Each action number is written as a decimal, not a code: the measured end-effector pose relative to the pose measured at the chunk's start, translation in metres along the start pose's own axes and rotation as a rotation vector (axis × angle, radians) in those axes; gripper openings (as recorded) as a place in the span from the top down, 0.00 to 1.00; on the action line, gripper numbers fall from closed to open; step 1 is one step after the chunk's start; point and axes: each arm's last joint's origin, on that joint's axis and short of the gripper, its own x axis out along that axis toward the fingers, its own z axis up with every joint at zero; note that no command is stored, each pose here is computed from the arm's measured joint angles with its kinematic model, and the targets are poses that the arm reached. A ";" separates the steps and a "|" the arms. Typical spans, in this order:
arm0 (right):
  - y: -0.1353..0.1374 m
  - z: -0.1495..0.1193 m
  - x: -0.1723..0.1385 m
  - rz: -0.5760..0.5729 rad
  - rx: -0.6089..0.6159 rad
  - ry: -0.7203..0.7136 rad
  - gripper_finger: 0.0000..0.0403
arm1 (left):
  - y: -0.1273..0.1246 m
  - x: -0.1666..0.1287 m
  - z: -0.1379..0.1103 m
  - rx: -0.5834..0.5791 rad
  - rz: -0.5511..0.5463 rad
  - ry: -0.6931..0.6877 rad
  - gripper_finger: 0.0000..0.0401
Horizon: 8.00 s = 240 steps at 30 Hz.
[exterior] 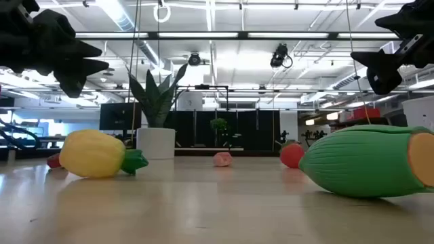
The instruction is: Pick and placing Produce into tupperware
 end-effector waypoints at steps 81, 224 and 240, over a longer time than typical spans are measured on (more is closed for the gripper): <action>0.002 0.004 0.000 0.016 0.049 -0.041 0.26 | -0.014 -0.017 0.054 -0.384 -0.197 -0.548 0.69; -0.037 0.008 0.075 -1.046 0.544 1.177 0.39 | -0.009 -0.014 0.049 -0.367 -0.033 -0.546 0.72; -0.047 -0.009 0.084 -1.075 0.529 1.210 0.45 | -0.009 -0.014 0.049 -0.370 -0.034 -0.547 0.73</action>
